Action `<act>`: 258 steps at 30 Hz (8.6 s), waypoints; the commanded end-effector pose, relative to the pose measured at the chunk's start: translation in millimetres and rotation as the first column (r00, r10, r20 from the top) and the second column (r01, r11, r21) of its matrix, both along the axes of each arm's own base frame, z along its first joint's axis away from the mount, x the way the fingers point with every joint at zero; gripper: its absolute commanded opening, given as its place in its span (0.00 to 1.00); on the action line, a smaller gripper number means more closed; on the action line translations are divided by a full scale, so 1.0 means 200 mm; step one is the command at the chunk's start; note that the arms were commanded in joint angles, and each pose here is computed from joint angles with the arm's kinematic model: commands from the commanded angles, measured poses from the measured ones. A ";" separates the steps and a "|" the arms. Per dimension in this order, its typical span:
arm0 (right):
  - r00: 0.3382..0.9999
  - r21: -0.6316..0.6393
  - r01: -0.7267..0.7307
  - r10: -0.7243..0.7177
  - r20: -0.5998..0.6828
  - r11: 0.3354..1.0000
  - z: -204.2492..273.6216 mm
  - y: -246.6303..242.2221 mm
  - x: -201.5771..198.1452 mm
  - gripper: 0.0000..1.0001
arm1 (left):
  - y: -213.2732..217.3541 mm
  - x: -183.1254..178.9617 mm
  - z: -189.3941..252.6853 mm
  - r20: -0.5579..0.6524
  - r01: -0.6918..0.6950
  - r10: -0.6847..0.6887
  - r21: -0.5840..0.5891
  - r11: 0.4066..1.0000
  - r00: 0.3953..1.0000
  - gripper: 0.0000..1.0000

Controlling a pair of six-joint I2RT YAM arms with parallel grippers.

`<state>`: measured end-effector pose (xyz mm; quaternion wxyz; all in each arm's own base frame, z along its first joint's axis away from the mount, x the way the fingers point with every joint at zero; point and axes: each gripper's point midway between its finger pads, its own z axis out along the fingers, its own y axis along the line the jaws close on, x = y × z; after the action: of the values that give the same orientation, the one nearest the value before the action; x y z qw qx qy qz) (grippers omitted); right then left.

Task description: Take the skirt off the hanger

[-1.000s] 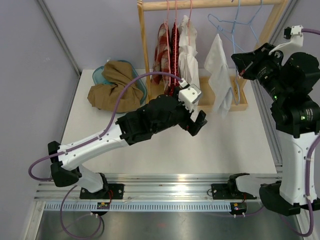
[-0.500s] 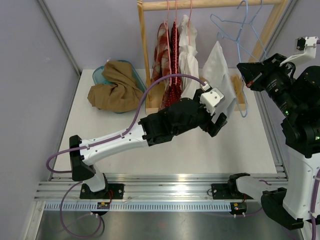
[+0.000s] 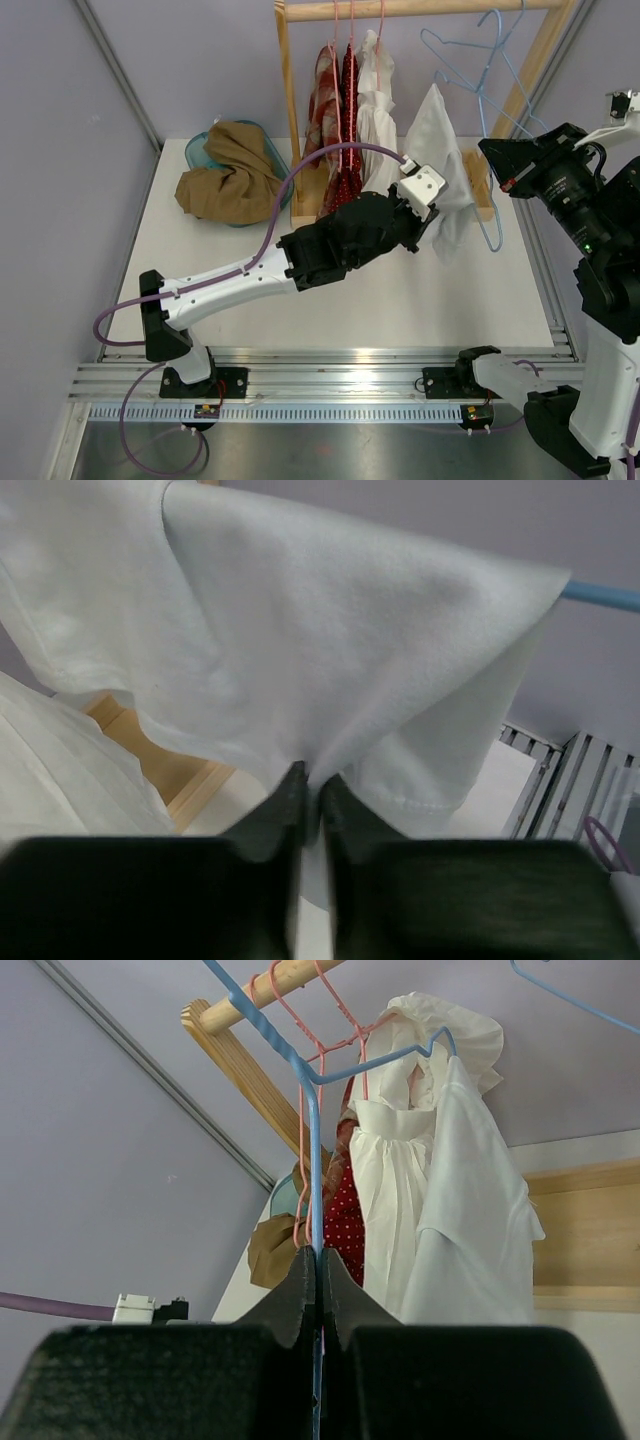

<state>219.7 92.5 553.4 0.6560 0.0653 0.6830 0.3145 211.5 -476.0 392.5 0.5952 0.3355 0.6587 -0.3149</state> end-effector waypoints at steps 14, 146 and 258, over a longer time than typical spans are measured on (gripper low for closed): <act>0.982 0.012 0.093 -0.093 0.162 0.996 0.28 -0.07 0.06 0.00 | 0.30 -0.32 -0.86 -0.299 -0.028 0.043 0.054 0.998 0.953 0.00; 0.982 -0.058 -0.109 0.117 0.147 0.992 0.04 0.57 1.33 0.00 | 1.83 0.04 -0.96 -0.376 -0.629 0.715 0.343 0.698 0.589 0.99; 0.980 -0.057 -0.109 0.098 -0.175 0.992 -0.31 0.08 -0.15 0.00 | 0.61 -0.25 -0.19 0.069 -0.271 0.262 0.190 0.944 0.963 0.00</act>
<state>185.1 83.9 553.1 0.6814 0.0754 0.6560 0.3157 152.9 -373.5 344.5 0.5928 0.2941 0.7220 -0.2018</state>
